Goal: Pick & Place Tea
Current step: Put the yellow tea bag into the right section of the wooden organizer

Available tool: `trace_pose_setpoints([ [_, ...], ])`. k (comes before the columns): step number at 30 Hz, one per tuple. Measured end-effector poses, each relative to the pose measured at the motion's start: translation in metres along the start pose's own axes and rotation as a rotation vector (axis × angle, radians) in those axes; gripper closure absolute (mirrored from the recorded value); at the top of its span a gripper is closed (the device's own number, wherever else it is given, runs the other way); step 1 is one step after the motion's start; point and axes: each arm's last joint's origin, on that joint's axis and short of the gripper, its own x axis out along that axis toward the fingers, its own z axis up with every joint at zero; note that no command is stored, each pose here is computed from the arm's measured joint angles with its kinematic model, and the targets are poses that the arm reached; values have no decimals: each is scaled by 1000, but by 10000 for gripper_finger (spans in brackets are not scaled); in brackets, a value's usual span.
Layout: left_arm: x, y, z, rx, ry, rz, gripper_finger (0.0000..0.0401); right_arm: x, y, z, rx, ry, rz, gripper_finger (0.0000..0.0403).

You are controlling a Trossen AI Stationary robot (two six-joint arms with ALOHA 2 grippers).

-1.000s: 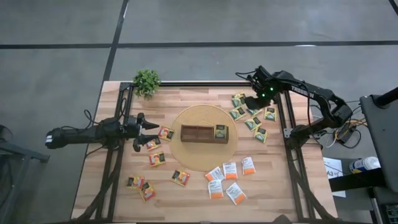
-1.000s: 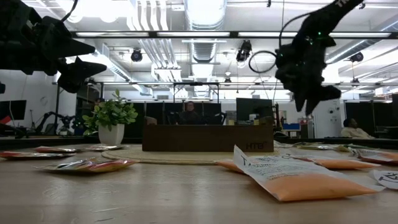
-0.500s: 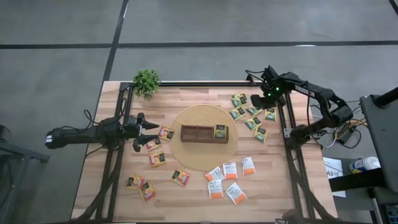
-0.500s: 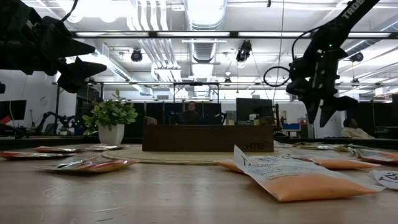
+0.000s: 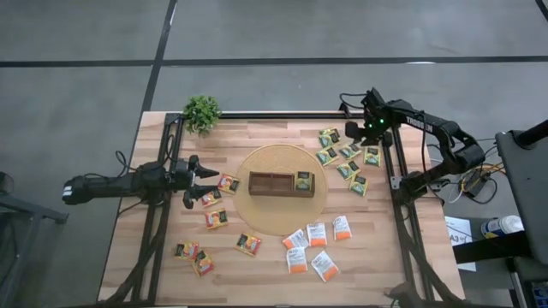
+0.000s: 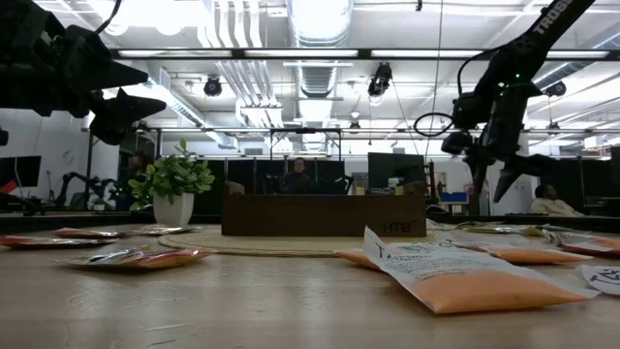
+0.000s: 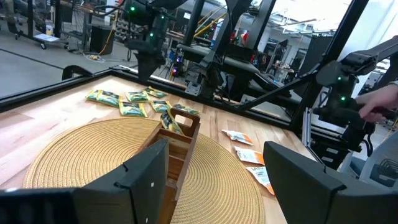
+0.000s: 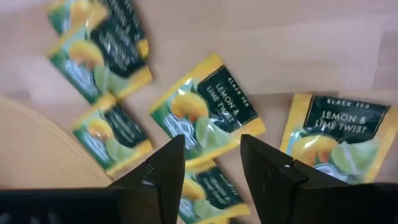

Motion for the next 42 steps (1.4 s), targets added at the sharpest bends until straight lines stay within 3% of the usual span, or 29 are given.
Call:
trace_pose_setpoints([
  [6, 0, 0, 0, 0, 0, 0, 144, -1, 0, -1, -21, 8, -5, 252],
  [12, 0, 0, 0, 0, 0, 0, 144, -1, -4, -5, 232, 34, -48, 262],
  [24, 0, 0, 0, 0, 0, 0, 144, 15, -17, -14, 442, 52, -107, 262],
  [42, 0, 0, 0, 0, 1, 0, 144, 37, -27, -19, 489, -2, -53, 268],
])
